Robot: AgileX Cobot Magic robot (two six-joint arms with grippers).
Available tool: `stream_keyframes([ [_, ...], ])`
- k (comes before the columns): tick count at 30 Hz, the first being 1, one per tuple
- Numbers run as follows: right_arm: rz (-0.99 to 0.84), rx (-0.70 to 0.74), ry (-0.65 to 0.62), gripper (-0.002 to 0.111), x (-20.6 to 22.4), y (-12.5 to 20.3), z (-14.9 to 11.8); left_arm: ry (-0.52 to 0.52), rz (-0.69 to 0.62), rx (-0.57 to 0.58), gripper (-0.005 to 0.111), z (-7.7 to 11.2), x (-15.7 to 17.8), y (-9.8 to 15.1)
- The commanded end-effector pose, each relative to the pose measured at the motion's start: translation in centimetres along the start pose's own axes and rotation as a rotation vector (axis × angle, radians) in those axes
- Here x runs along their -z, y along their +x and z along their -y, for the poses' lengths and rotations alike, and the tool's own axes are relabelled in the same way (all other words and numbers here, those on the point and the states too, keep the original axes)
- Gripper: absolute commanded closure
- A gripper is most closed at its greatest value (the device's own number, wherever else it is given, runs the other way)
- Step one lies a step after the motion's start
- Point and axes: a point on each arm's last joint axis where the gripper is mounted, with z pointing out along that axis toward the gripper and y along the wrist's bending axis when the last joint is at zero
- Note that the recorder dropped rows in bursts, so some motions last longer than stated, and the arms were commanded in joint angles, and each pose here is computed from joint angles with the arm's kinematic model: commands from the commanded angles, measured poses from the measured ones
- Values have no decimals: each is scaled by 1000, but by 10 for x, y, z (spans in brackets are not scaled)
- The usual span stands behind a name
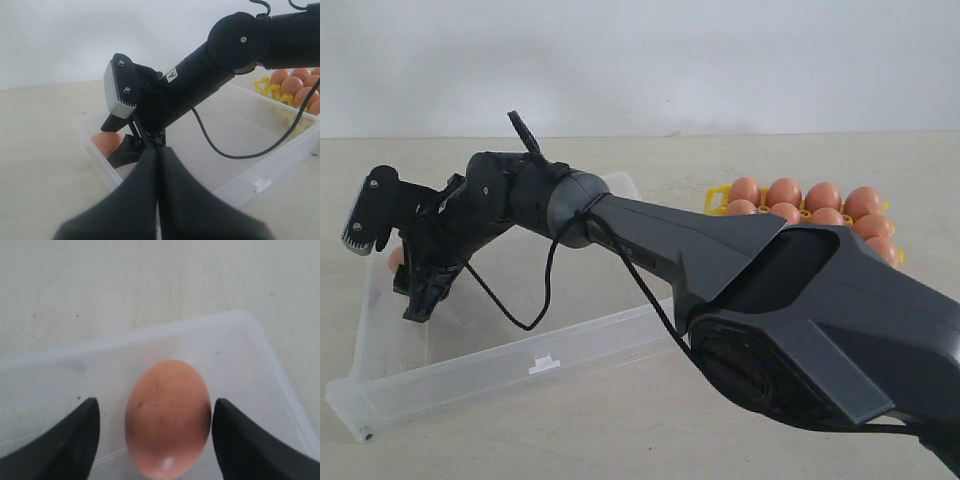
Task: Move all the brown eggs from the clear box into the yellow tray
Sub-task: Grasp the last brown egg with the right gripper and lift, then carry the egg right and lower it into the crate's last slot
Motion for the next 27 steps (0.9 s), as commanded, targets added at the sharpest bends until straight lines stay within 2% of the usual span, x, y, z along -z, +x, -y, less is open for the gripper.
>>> stream_keyframes([
  [1, 2, -30, 9, 47, -7, 6, -2, 2, 12, 7, 111, 0, 0, -2],
  [3, -5, -59, -1, 52, -9, 8, -4, 2, 12, 7, 111, 0, 0, -2],
  [4, -9, -82, -8, 61, -10, 9, -5, 2, 12, 7, 111, 0, 0, -2],
  [8, -10, -159, -10, 109, -9, 9, -5, 2, 12, 7, 111, 0, 0, -2],
  [12, 14, -232, 4, 107, 0, -2, 0, 2, 12, 7, 111, 0, 0, -2],
  [18, 80, -346, 36, 107, 38, -38, 16, 2, 12, 7, 111, 0, 0, -2],
  [23, 69, -485, 188, 109, 83, -63, 39, 2, 12, 7, 111, 0, 0, -2],
  [27, -26, -588, 357, 109, 102, -58, 52, 2, 12, 7, 111, 0, 0, -2],
])
